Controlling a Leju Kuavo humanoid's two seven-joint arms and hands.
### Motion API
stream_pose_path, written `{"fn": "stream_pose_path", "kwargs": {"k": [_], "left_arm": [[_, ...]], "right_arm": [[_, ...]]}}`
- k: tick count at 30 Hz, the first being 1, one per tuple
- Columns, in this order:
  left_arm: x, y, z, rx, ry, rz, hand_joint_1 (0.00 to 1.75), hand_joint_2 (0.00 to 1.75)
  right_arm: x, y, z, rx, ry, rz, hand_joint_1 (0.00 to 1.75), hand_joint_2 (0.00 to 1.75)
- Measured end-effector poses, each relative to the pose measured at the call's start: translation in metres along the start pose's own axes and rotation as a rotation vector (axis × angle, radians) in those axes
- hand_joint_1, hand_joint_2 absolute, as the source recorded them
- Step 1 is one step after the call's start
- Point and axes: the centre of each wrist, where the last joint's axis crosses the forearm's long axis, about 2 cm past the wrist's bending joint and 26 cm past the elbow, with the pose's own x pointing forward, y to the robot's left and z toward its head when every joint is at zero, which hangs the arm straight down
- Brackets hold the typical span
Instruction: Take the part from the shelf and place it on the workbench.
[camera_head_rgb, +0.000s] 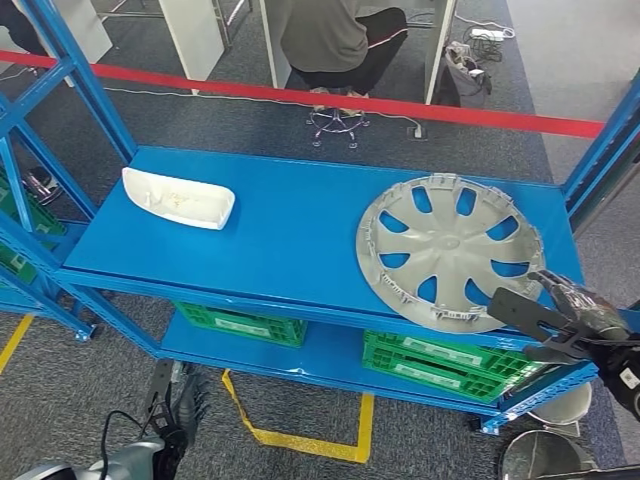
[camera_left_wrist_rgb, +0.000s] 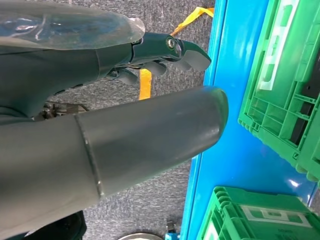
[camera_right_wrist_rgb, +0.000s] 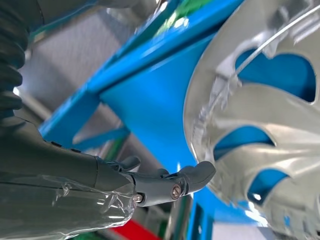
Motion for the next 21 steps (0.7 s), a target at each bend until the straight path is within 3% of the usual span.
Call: {"fn": "stream_pose_path", "kwargs": {"k": [11,16,21], "left_arm": [[-0.003,0.004,0.003,0.012,-0.011,0.008,0.00,0.00],[-0.005,0.005,0.004,0.016,-0.016,0.011,0.00,0.00],[-0.005,0.004,0.004,0.017,-0.014,0.013,0.00,0.00]], "right_arm": [[0.027,-0.035,0.006,-0.156,-0.072,0.180,0.00,1.75],[0.050,-0.053,0.016,-0.201,-0.165,0.230,0.00,1.75],[0.067,-0.052,0.010,-0.207,-0.312,0.215,0.00,1.75]]}}
